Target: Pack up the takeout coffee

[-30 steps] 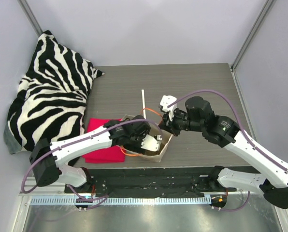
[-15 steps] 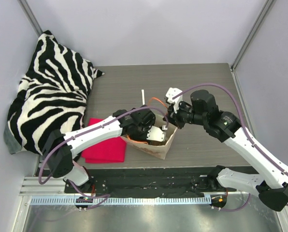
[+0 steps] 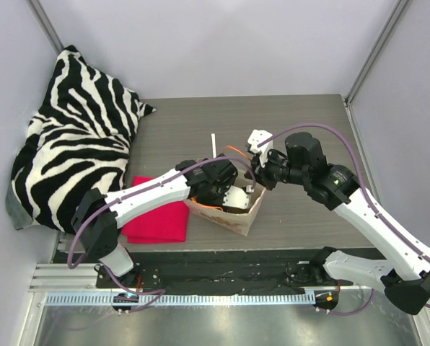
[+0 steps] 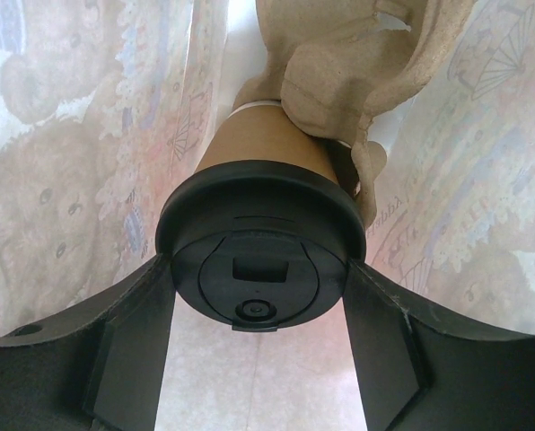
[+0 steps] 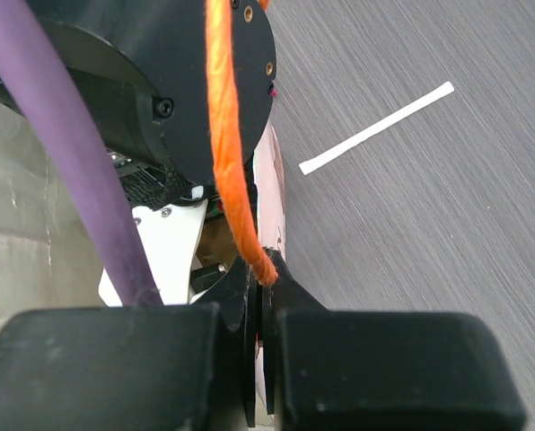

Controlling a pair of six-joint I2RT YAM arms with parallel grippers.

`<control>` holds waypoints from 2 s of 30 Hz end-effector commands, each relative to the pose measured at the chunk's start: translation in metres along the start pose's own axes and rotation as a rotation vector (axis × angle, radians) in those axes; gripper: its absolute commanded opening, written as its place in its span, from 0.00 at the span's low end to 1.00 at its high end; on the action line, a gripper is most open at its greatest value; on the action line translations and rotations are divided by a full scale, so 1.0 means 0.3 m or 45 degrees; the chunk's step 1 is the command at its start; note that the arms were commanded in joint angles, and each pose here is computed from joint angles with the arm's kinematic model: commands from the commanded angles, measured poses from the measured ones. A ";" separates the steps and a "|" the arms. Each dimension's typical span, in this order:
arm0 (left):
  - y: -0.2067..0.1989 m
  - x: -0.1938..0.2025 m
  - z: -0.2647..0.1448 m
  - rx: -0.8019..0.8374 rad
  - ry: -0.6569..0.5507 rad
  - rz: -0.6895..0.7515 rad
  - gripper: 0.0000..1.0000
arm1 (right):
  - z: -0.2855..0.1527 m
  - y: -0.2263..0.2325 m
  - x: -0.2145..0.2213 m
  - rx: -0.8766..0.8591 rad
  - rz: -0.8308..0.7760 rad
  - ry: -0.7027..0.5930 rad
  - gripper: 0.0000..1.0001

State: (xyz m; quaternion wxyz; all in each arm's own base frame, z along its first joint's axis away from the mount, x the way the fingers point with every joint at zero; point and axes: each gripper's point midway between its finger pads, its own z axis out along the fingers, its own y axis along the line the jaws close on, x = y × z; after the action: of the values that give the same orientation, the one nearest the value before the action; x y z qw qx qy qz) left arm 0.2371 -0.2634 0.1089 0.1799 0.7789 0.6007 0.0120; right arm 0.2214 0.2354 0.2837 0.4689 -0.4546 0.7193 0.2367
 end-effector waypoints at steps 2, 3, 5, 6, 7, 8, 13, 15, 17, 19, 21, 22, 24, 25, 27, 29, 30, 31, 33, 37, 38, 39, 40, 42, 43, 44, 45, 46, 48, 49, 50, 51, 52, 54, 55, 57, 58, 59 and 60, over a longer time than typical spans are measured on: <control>-0.207 0.118 0.220 0.341 0.170 -0.031 0.13 | -0.027 0.011 -0.086 -0.025 -0.044 -0.109 0.01; -0.210 0.119 0.226 0.347 0.176 -0.029 0.13 | -0.027 0.012 -0.084 -0.029 -0.045 -0.109 0.01; -0.221 0.127 0.244 0.375 0.194 -0.030 0.13 | -0.028 0.012 -0.085 -0.031 -0.048 -0.111 0.01; -0.225 0.132 0.248 0.382 0.203 -0.030 0.13 | -0.029 0.013 -0.086 -0.032 -0.049 -0.113 0.01; -0.225 0.131 0.254 0.387 0.208 -0.033 0.13 | -0.027 0.016 -0.085 -0.038 -0.051 -0.113 0.01; -0.232 0.140 0.265 0.401 0.230 -0.036 0.13 | -0.028 0.015 -0.084 -0.039 -0.049 -0.112 0.01; -0.224 0.149 0.295 0.413 0.278 -0.048 0.13 | -0.023 0.018 -0.079 -0.048 -0.049 -0.107 0.01; -0.215 0.162 0.301 0.401 0.319 -0.044 0.15 | -0.023 0.018 -0.079 -0.050 -0.050 -0.107 0.01; -0.204 0.157 0.295 0.387 0.318 -0.045 0.18 | -0.023 0.013 -0.079 -0.044 -0.056 -0.107 0.01; -0.183 0.136 0.270 0.357 0.285 -0.057 0.21 | -0.024 0.010 -0.075 -0.040 -0.059 -0.100 0.01; -0.150 0.107 0.230 0.315 0.247 -0.075 0.26 | -0.025 0.003 -0.073 -0.029 -0.061 -0.096 0.01; -0.136 0.099 0.217 0.292 0.234 -0.081 0.28 | -0.026 0.002 -0.075 -0.027 -0.061 -0.097 0.01; -0.105 0.080 0.192 0.233 0.201 -0.087 0.30 | -0.026 -0.002 -0.078 -0.018 -0.063 -0.101 0.01; -0.084 0.067 0.164 0.187 0.168 -0.091 0.31 | -0.024 -0.004 -0.078 -0.016 -0.065 -0.100 0.01; -0.064 0.054 0.148 0.134 0.136 -0.088 0.36 | -0.023 -0.007 -0.081 -0.009 -0.074 -0.108 0.01; -0.045 0.038 0.122 0.089 0.098 -0.091 0.42 | -0.022 -0.010 -0.080 -0.007 -0.084 -0.109 0.01; -0.041 0.035 0.119 0.080 0.091 -0.093 0.44 | -0.022 -0.012 -0.079 -0.003 -0.087 -0.114 0.01; -0.043 0.036 0.118 0.077 0.088 -0.097 0.47 | -0.019 -0.011 -0.074 -0.006 -0.094 -0.111 0.01; -0.033 0.028 0.113 0.054 0.073 -0.102 0.51 | -0.017 -0.010 -0.069 -0.007 -0.105 -0.113 0.01; -0.023 0.013 0.100 0.026 0.043 -0.124 0.63 | -0.014 -0.012 -0.063 -0.007 -0.125 -0.110 0.01; -0.015 0.003 0.091 0.007 0.022 -0.125 0.65 | -0.016 -0.015 -0.063 0.000 -0.129 -0.110 0.01; -0.013 -0.002 0.085 0.000 0.012 -0.125 0.68 | -0.012 -0.016 -0.056 0.000 -0.131 -0.105 0.01; -0.014 -0.005 0.081 -0.003 0.007 -0.126 0.70 | -0.013 -0.016 -0.053 -0.001 -0.133 -0.103 0.01; -0.008 -0.010 0.067 -0.016 -0.008 -0.132 0.72 | -0.011 -0.017 -0.047 0.002 -0.140 -0.098 0.01; -0.011 -0.010 0.062 -0.012 -0.010 -0.130 0.76 | -0.008 -0.020 -0.042 0.005 -0.141 -0.092 0.01; -0.009 -0.017 0.054 -0.014 -0.021 -0.131 0.77 | -0.007 -0.023 -0.037 0.009 -0.143 -0.087 0.01; -0.010 -0.018 0.046 -0.015 -0.027 -0.133 0.77 | -0.004 -0.025 -0.033 0.012 -0.142 -0.083 0.01; -0.011 -0.022 0.038 -0.013 -0.031 -0.133 0.78 | 0.000 -0.030 -0.029 0.018 -0.139 -0.077 0.01; -0.005 -0.031 0.019 -0.021 -0.049 -0.137 0.85 | 0.001 -0.041 -0.026 0.037 -0.138 -0.075 0.01; -0.008 -0.034 0.013 -0.018 -0.055 -0.137 0.86 | 0.001 -0.043 -0.027 0.044 -0.138 -0.077 0.01; -0.008 -0.035 0.010 -0.016 -0.057 -0.137 0.87 | 0.003 -0.048 -0.029 0.051 -0.137 -0.081 0.01; -0.004 -0.041 0.000 -0.022 -0.068 -0.137 0.88 | 0.003 -0.051 -0.028 0.057 -0.134 -0.079 0.01; -0.002 -0.042 -0.010 -0.029 -0.074 -0.140 0.88 | 0.003 -0.053 -0.030 0.062 -0.134 -0.082 0.01; 0.001 -0.049 -0.024 -0.039 -0.092 -0.136 0.96 | 0.002 -0.056 -0.032 0.066 -0.134 -0.084 0.01; 0.005 -0.053 -0.035 -0.050 -0.104 -0.134 0.96 | 0.003 -0.061 -0.032 0.074 -0.133 -0.084 0.01; 0.013 -0.060 -0.049 -0.064 -0.120 -0.133 0.96 | 0.004 -0.061 -0.034 0.075 -0.135 -0.086 0.01; 0.019 -0.065 -0.060 -0.078 -0.133 -0.137 0.96 | 0.002 -0.063 -0.036 0.080 -0.136 -0.088 0.01; 0.020 -0.068 -0.063 -0.082 -0.138 -0.135 0.96 | 0.003 -0.064 -0.033 0.081 -0.135 -0.086 0.01; 0.024 -0.068 -0.068 -0.089 -0.143 -0.137 0.97 | 0.006 -0.066 -0.033 0.083 -0.134 -0.085 0.01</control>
State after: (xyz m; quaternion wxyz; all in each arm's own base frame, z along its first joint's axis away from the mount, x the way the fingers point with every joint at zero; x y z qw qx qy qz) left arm 0.2469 -0.2780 0.1235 0.2333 0.7438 0.6262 0.0129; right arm 0.2380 0.2296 0.2822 0.4970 -0.4699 0.7003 0.2044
